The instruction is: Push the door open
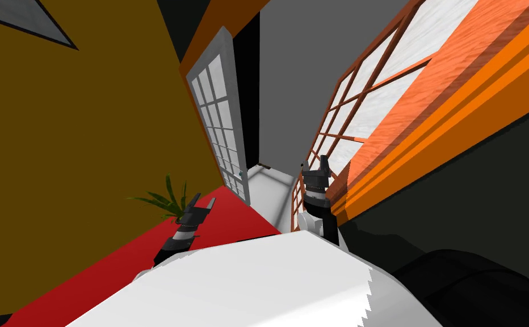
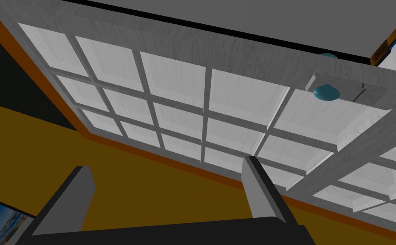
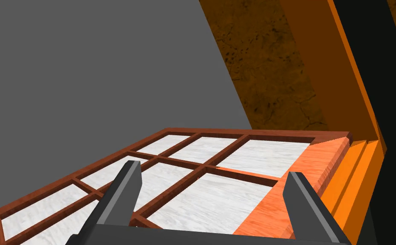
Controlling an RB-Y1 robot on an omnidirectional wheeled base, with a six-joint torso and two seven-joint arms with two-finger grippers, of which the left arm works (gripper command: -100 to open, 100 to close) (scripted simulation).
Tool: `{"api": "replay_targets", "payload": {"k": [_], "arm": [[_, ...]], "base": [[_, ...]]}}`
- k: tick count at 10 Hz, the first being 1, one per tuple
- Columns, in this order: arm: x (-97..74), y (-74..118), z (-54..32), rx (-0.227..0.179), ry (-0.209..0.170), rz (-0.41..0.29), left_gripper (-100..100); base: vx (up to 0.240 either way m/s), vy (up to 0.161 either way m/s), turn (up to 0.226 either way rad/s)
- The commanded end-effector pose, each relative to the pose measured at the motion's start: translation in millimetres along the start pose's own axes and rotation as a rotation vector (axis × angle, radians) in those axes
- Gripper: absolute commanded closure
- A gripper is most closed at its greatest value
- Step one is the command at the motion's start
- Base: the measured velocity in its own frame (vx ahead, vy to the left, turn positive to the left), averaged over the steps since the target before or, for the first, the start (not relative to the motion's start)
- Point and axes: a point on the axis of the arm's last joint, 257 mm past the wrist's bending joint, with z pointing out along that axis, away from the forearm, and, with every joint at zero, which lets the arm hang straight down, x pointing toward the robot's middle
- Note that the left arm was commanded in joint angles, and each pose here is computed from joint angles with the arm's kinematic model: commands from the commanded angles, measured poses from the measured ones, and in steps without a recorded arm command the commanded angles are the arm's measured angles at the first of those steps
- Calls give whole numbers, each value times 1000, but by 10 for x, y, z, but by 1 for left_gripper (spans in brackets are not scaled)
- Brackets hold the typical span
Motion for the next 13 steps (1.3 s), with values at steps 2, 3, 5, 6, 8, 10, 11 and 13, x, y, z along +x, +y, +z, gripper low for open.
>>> {"api": "replay_targets", "payload": {"k": [2,3,5,6,8,10,11,13], "arm": [[6,144,-94,-32,14,-68,-100],[8,197,-131,-44,19,-92,-100],[15,301,-207,-69,27,-141,-100],[20,353,-246,-82,30,-168,-100],[31,457,-327,-108,36,-220,-100],[46,559,-411,-135,41,-273,-100],[55,610,-454,-148,43,-300,-100],[75,707,-539,-174,45,-357,-100]], "base": [[95,37,-42],[96,35,-54],[90,57,-46],[100,50,-54],[87,41,-49],[85,45,-46],[95,51,-57],[88,49,-42]]}}
